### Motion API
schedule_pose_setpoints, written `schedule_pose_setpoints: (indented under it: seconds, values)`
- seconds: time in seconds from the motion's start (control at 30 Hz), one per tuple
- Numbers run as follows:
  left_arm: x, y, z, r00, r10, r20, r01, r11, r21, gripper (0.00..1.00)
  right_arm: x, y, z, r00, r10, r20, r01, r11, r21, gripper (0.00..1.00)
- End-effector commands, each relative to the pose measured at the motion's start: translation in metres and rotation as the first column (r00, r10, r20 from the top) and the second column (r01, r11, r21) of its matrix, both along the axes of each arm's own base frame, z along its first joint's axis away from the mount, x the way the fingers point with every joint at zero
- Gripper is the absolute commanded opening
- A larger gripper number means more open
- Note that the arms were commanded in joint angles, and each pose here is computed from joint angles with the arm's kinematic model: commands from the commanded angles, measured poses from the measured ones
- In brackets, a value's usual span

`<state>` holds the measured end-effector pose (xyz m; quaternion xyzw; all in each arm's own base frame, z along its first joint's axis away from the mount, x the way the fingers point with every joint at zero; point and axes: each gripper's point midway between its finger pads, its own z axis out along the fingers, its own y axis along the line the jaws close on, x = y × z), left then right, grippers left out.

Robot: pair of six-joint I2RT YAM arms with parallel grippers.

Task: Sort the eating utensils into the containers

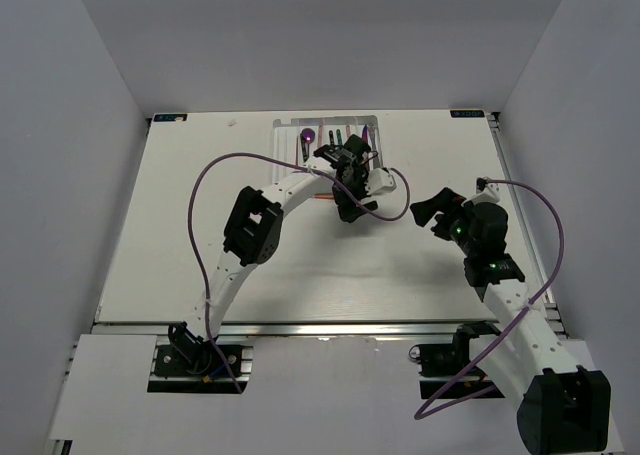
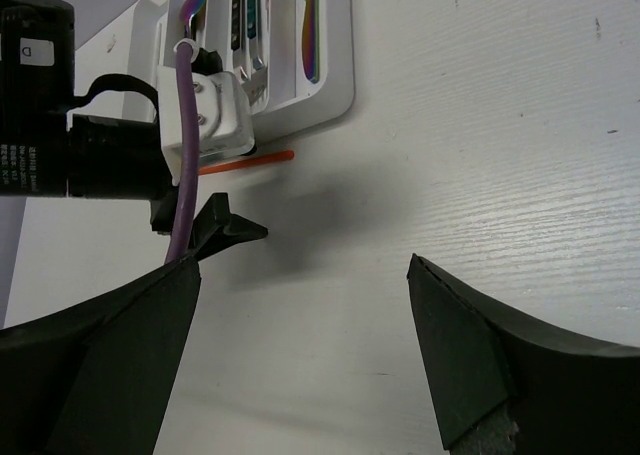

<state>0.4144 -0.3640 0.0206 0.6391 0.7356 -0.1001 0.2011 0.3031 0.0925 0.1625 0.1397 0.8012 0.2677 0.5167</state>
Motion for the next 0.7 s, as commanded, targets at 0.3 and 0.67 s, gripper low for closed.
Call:
schedule_pose_setpoints:
  seconds: [0.3,0.67]
  values:
    - [-0.048,0.022,-0.043,0.981,0.021,-0.195,-0.005,0.996,0.084,0.95,-0.001,0.004,0.024,0.995,0.026,0.097,-0.027,1.000,0.015,0.89]
    - [-0.082,0.020,-0.050,0.983,0.042,-0.180,-0.026,0.995,0.091,0.80,-0.008,0.004,0.039,0.991,0.025,0.134,-0.028,0.999,0.019,0.89]
